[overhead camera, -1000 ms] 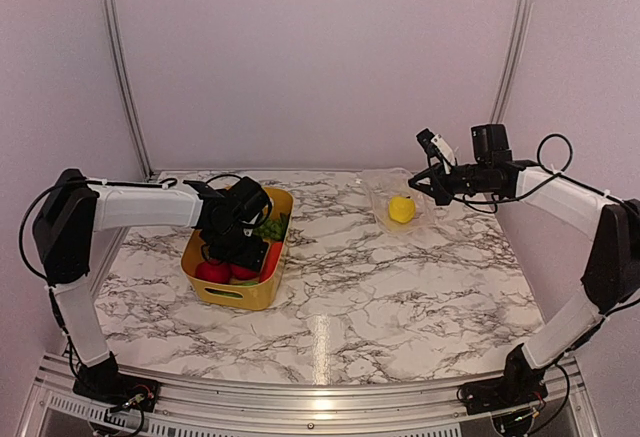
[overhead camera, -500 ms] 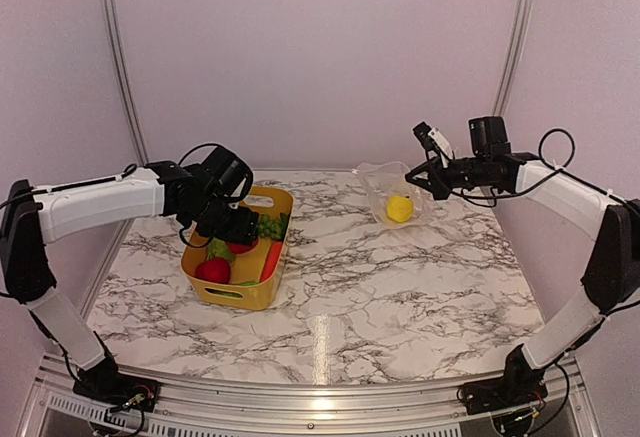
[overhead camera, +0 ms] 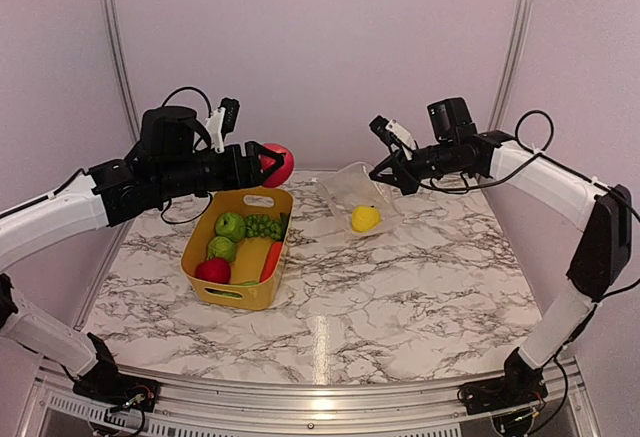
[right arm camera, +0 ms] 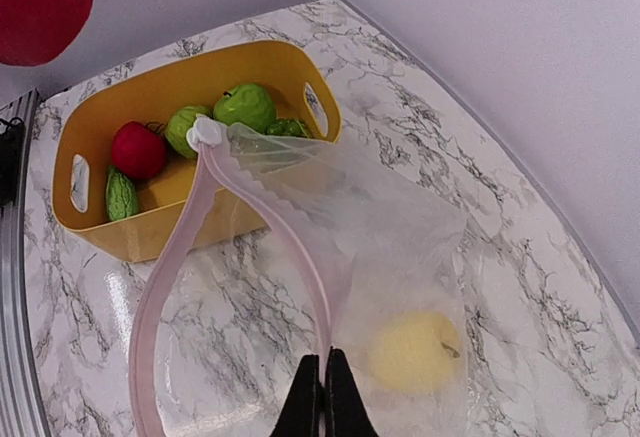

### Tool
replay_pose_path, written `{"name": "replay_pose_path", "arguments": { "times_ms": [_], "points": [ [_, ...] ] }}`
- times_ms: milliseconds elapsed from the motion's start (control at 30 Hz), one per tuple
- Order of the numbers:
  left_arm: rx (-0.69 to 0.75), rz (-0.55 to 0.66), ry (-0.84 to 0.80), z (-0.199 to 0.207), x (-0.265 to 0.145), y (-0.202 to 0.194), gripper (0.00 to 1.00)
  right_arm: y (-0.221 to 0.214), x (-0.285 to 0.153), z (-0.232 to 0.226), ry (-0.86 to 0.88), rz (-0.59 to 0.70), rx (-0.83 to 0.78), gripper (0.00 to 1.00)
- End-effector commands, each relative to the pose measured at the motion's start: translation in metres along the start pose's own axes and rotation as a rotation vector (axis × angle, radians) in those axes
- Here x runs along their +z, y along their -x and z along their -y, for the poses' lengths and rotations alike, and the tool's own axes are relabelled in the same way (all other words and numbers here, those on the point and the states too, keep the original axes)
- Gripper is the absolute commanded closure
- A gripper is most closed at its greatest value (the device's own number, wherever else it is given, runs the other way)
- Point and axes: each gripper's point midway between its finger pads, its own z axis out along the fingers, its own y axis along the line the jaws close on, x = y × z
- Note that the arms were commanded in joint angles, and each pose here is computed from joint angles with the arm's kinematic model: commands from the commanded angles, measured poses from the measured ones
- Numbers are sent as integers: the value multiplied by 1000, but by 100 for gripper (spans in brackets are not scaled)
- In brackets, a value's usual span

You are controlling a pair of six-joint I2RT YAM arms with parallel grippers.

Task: Place the food in the zip-top bag and seal the zipper
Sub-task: Pick up the fake fruit from the bin, then place the fake fruit in the zipper food storage bag.

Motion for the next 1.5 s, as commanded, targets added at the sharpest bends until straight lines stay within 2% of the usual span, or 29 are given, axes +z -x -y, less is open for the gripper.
{"name": "replay_pose_path", "arguments": {
  "times_ms": [0, 133, 367, 533, 900, 1233, 1467],
  "points": [
    [-21, 160, -224, 51, 0, 30, 33, 3, 11, -14, 26, -46, 2, 100],
    [-14, 222, -324, 80, 5, 35, 33, 10, 20, -20, 50, -47, 17, 100],
    [-7, 186, -357, 98, 40, 22, 34, 23, 24, -17, 70, -31, 74, 100],
    [-35, 161, -292, 87, 72, 10, 35, 32, 21, -18, 77, -16, 95, 100],
    [-54, 9, -106, 56, 135, -28, 39, 34, 16, -14, 32, -2, 104, 100],
    [-81, -4, 92, 21, 149, -38, 42, 38, 14, -7, -4, 8, 127, 100],
    [-93, -32, 159, 12, 161, -43, 41, 39, 15, -12, 24, 19, 152, 100]
  ]
}}
